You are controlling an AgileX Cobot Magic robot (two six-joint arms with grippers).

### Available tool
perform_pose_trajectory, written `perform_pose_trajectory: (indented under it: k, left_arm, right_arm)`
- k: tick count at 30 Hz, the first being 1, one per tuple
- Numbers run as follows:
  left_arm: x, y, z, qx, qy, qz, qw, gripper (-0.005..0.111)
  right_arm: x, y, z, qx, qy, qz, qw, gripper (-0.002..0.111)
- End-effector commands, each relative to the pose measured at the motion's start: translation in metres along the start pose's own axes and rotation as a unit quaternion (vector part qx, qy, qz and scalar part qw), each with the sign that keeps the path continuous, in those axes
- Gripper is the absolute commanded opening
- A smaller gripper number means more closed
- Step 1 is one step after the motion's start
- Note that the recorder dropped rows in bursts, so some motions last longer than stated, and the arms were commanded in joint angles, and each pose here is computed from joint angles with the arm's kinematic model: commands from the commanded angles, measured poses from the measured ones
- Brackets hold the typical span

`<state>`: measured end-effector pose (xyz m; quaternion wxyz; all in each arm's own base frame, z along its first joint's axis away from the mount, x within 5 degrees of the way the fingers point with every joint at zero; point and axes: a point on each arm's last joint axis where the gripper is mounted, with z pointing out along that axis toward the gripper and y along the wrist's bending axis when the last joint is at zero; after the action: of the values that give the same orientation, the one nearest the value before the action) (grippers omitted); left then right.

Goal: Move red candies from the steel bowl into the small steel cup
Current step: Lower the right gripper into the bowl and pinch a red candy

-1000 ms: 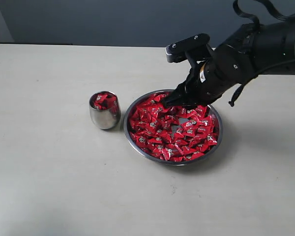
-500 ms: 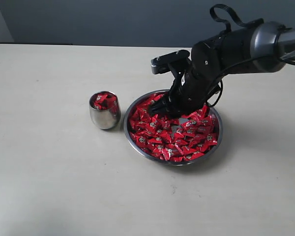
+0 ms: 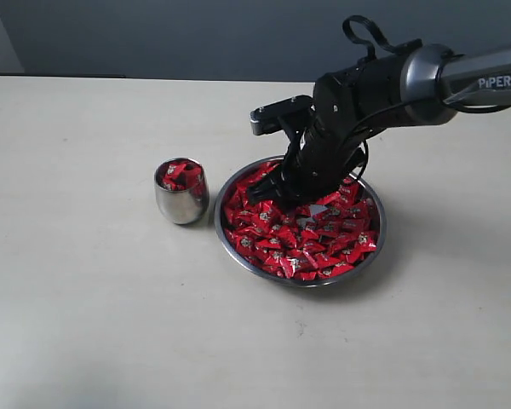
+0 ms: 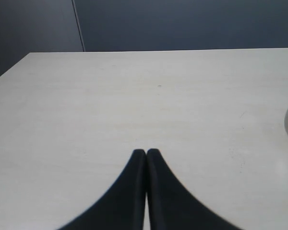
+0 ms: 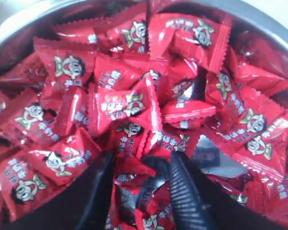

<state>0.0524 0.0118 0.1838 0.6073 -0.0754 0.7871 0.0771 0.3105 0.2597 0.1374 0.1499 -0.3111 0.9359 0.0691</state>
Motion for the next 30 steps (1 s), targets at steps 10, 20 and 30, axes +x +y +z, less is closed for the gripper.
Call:
perform_pose_trajectory:
  k: [10, 20, 30]
  left_arm:
    - [0.000, 0.000, 0.000, 0.001, -0.005, 0.002, 1.000, 0.000]
    - [0.000, 0.000, 0.000, 0.001, -0.005, 0.002, 1.000, 0.000]
    - [0.000, 0.000, 0.000, 0.001, -0.005, 0.002, 1.000, 0.000]
  right_arm:
    - [0.009, -0.002, 0.017, -0.001, 0.045, 0.004, 0.999, 0.038]
    - [0.004, 0.000, 0.017, -0.010, 0.018, 0.016, 1.000, 0.038]
    - [0.003, 0.000, 0.017, -0.011, 0.015, 0.014, 1.000, 0.038]
